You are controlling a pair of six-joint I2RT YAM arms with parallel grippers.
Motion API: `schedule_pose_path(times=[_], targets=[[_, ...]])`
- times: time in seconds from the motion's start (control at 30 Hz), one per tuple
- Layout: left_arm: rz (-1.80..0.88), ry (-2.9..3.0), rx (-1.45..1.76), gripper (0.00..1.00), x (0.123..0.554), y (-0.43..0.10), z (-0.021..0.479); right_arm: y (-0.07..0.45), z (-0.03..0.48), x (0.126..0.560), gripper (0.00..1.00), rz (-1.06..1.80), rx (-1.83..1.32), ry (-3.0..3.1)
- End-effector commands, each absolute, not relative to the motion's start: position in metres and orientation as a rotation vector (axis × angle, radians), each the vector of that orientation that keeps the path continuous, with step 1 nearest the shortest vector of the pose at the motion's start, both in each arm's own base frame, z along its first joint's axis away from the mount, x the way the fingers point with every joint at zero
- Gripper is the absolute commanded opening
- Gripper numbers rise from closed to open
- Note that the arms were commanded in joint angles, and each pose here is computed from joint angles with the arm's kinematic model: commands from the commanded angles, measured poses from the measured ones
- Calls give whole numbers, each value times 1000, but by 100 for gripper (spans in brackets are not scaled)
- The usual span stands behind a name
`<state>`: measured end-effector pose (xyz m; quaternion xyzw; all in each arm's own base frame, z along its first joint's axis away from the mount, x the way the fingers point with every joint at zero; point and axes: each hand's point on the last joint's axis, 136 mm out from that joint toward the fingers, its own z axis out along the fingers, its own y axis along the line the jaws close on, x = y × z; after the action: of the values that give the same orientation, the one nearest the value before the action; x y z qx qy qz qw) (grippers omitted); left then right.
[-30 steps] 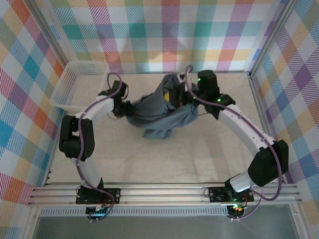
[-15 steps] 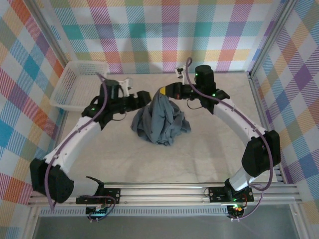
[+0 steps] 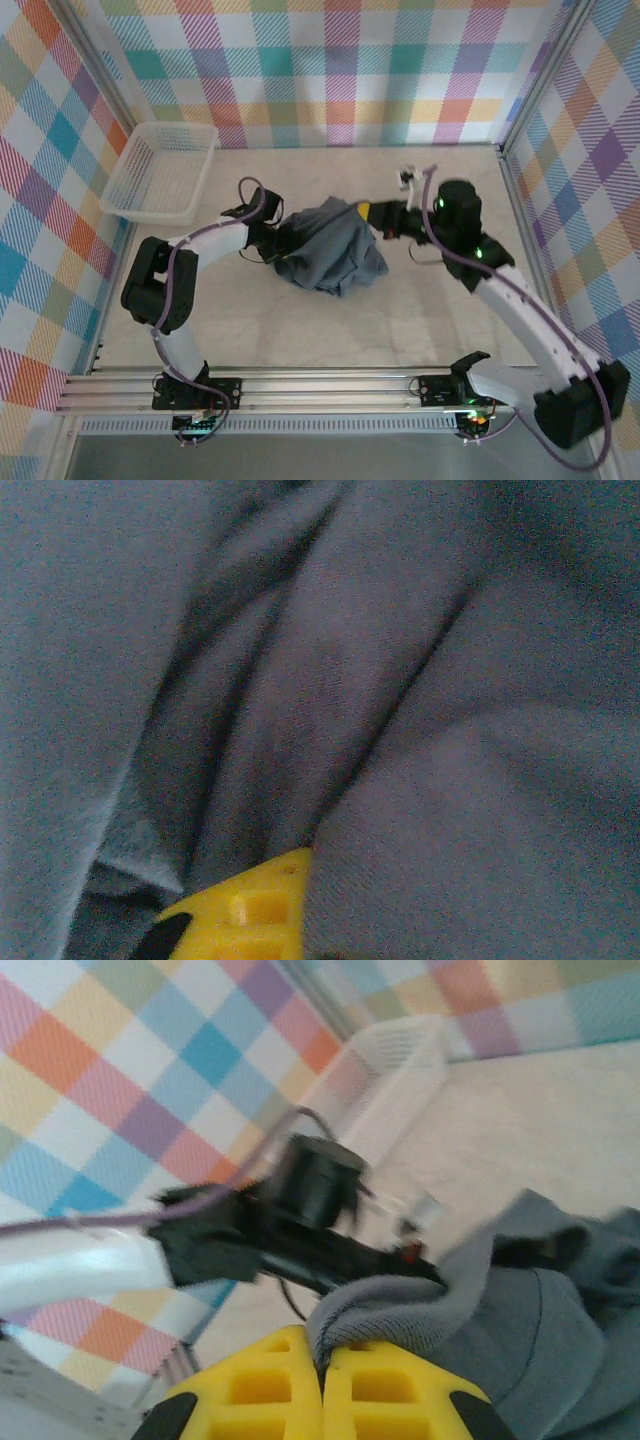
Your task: Fold the inside-out t-shirt
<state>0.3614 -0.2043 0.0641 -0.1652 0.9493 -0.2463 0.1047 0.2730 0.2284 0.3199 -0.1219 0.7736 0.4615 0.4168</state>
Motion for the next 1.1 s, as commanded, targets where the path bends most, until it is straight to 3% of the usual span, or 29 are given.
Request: schedule_pose_path(times=[0.0, 0.03, 0.07, 0.17, 0.23, 0.37, 0.5, 0.6, 0.67, 0.73, 0.8, 0.87, 0.9, 1.07], targets=[[-709, 2742, -482, 0, 360, -190, 87, 185, 239, 267, 0, 944, -100, 2047], [-744, 2730, -456, 0, 359, -193, 92, 178, 211, 255, 0, 957, -52, 2083], [-787, 2714, -428, 0, 357, -198, 99, 171, 179, 243, 6, 965, 2, 2133], [-877, 2676, -309, 0, 348, -217, 118, 153, 142, 216, 46, 922, 84, 2238], [-909, 2668, -226, 0, 340, -230, 127, 153, 160, 215, 59, 896, 13, 2202], [-960, 2671, -101, 0, 328, -253, 143, 189, 199, 235, 68, 917, -270, 2198], [-1001, 2616, -59, 0, 325, -261, 169, 246, 189, 268, 83, 793, -587, 2221], [-992, 2581, -71, 0, 324, -256, 188, 274, 169, 295, 84, 747, -701, 2217], [-974, 2568, -74, 0, 324, -253, 198, 288, 152, 310, 82, 744, -722, 2250], [-951, 2554, -82, 0, 324, -248, 205, 299, 135, 319, 71, 755, -736, 2293], [-900, 2546, -111, 0, 325, -239, 210, 301, 128, 324, 45, 741, -723, 2350], [-822, 2555, -180, 0, 327, -222, 206, 297, 142, 326, 9, 743, -658, 2347], [-787, 2557, -217, 0, 330, -212, 203, 294, 160, 323, 0, 776, -613, 2323], [-558, 2578, -200, 0, 341, -180, 154, 290, 269, 285, 0, 1247, -473, 2069]])
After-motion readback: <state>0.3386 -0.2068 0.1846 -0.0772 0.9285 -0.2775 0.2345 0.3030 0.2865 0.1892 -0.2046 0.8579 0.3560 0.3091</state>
